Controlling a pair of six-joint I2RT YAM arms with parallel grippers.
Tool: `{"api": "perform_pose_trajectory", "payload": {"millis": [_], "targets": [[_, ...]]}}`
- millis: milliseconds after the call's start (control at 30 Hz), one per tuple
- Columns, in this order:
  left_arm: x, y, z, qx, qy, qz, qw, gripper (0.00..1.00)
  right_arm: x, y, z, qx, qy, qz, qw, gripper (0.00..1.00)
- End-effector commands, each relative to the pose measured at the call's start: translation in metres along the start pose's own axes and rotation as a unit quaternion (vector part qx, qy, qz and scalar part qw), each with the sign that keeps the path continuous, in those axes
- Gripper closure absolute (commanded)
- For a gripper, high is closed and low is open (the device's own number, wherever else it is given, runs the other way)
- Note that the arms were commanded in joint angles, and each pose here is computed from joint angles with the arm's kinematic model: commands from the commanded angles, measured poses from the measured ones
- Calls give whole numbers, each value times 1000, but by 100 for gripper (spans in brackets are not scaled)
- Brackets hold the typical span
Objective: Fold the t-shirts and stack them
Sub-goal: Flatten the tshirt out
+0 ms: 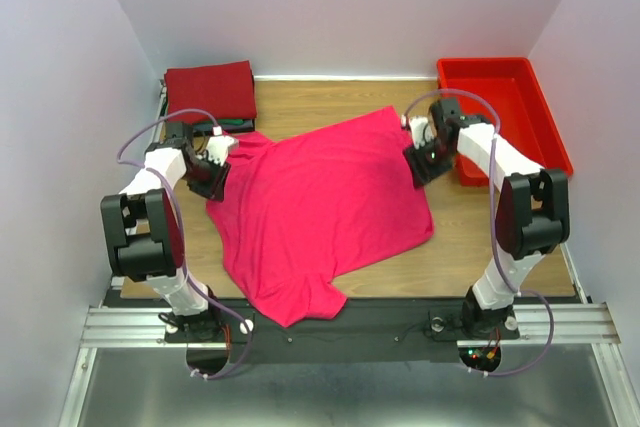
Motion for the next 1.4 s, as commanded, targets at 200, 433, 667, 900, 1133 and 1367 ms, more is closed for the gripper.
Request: {"api": "perform_pose_trajectory", "payload": {"millis": [200, 433, 667, 900, 1133, 1367], "targets": [[5, 2, 3, 6, -3, -17, 1000, 60, -75, 35, -6, 70, 134, -54, 987, 47], [8, 2, 6, 8, -10, -13, 1000, 60, -99, 40, -17, 99, 190, -60, 975, 50], [13, 5, 7, 15, -13, -14, 1000, 60, -94, 48, -28, 161, 189, -89, 964, 79], [14, 5, 10, 21, -17, -20, 999, 61, -38, 42, 7, 150, 92, -73, 982, 99], [10, 8, 5, 23, -6, -11, 1000, 62, 19, 101, -20, 190, 73, 48, 978, 95], [14, 6, 6, 16, -7, 7, 1000, 62, 81, 149, -62, 245, 41, 95, 964, 60]]}}
Point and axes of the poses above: each gripper's point midway between its finger pads, its own z axis back along the fingers, its own y axis along the line the jaws close on, x = y × z, the point moved 5 cm from there along z, back along the fingers, and after that the axes turned 13 degrees about z, right-handed, at the moved point
